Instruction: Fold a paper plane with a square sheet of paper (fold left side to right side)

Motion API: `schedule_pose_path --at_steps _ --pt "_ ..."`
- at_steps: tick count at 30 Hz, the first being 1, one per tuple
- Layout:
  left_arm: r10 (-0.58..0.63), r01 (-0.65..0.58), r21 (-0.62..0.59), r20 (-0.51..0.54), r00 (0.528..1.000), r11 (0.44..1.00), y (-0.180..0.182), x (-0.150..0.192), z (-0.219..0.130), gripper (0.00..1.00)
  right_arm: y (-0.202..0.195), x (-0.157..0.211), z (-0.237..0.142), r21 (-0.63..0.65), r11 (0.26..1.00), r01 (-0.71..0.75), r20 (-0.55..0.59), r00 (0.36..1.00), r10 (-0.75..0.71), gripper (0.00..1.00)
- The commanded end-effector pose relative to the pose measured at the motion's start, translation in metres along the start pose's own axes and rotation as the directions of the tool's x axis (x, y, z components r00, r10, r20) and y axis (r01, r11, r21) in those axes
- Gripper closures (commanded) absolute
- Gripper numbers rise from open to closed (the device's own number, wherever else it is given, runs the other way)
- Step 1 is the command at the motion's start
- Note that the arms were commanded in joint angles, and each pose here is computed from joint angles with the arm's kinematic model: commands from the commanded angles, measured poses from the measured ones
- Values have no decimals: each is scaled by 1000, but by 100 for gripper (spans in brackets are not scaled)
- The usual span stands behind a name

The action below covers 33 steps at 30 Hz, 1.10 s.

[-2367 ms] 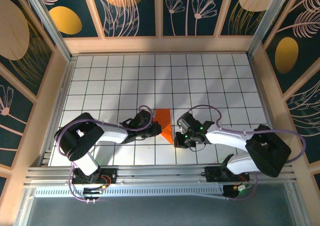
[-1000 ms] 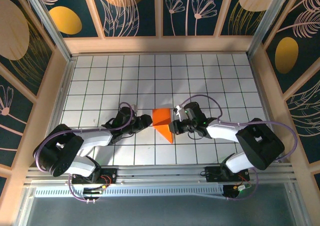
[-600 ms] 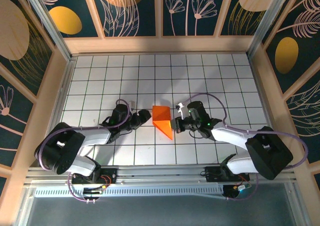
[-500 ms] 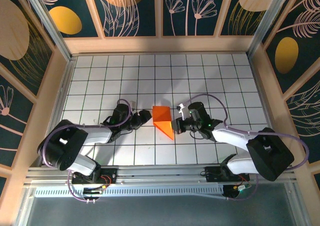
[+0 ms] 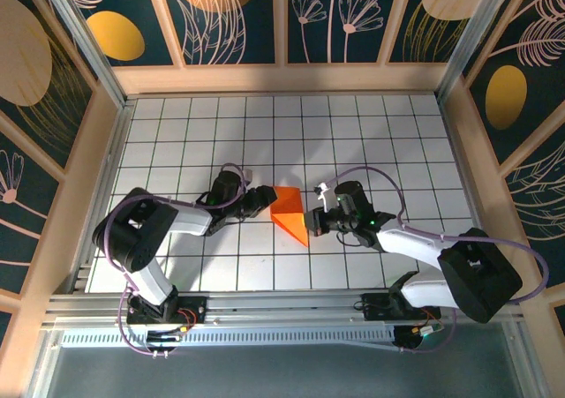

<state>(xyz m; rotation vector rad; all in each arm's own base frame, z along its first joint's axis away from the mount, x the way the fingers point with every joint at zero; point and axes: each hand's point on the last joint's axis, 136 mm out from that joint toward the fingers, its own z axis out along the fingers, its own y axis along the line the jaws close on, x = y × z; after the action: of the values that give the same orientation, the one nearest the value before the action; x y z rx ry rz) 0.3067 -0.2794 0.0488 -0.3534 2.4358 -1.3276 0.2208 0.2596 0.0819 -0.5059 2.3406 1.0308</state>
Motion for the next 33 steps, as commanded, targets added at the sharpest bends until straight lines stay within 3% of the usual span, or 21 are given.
schedule_pose_path --at_steps 1,7,15,17,24,28,33 --pt "32 -32 18 -7 999 999 -4 -6 8 56 -1 -5 -4 -1 1000 0 34 999 0 100" --pt "50 -50 -2 -5 999 999 0 -9 14 71 -5 -2 -4 6 1000 -11 30 999 11 100" --pt "78 -78 -10 -3 997 997 -1 -10 14 100 -12 -3 -6 39 999 -28 28 999 27 97" --pt "81 -81 -1 -10 997 997 -2 -8 13 100 -14 -6 -8 64 998 -28 26 999 26 92" --pt "44 -44 -14 20 999 999 -1 -4 4 100 -24 -27 -36 242 969 -44 41 999 35 54" --pt "26 -26 -7 22 999 1000 -7 -1 3 100 -23 -38 -58 385 922 -52 56 998 33 51" --pt "36 -35 -6 29 999 999 -18 0 2 100 -2 -26 -60 509 861 -6 -2 1000 8 51"
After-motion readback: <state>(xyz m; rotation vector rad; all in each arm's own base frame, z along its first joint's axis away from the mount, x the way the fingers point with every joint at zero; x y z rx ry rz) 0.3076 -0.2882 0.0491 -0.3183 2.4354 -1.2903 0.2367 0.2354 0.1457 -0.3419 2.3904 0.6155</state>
